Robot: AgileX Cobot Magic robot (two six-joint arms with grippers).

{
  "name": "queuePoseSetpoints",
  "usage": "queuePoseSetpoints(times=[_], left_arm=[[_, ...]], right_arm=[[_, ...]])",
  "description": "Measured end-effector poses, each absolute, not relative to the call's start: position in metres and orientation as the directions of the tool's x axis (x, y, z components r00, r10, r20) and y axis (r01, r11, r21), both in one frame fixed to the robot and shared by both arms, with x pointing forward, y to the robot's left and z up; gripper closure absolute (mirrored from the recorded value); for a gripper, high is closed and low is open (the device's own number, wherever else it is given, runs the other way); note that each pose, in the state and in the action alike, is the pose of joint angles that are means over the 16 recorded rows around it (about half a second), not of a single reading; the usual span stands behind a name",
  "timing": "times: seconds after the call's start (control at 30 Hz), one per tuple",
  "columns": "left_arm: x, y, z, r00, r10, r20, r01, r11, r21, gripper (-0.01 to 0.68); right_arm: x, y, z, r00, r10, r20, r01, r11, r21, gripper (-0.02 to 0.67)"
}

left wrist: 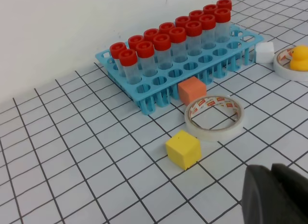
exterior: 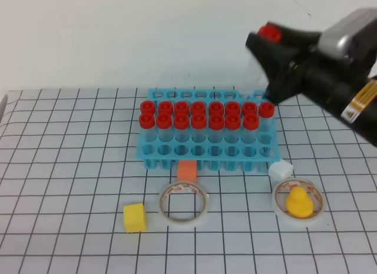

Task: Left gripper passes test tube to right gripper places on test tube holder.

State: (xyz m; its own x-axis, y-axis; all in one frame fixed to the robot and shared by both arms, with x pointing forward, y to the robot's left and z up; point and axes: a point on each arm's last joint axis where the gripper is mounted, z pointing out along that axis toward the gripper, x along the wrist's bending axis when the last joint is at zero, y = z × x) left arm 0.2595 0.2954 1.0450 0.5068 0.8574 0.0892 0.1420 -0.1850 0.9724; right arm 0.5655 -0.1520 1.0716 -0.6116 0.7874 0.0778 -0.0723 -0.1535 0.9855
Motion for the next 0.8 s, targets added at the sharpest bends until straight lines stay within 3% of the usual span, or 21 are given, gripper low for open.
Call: queuePoseSetpoints(times=[0.27, 0.47, 0.8], left_arm=[[0.26, 0.295, 1.045, 0.507, 0.857, 0.089, 0.142, -0.185, 0.973, 0.674], [0.26, 0.295, 1.045, 0.507, 0.857, 0.089, 0.142, -0.185, 0.973, 0.674], [0.26, 0.295, 1.045, 0.507, 0.858, 0.088, 0.142, -0.184, 0.973, 0.674]], right_arm=[[0.575, -0.145, 1.039, -0.631, 0.774, -0.054, -0.092, -0.005, 0.996, 0.368], [0.585, -0.148, 1.017, -0.579, 0.814, -0.05, -0.023, 0.046, 0.999, 0.368], [0.6, -0.149, 0.984, -0.52, 0.854, -0.011, -0.029, -0.005, 1.0, 0.368]])
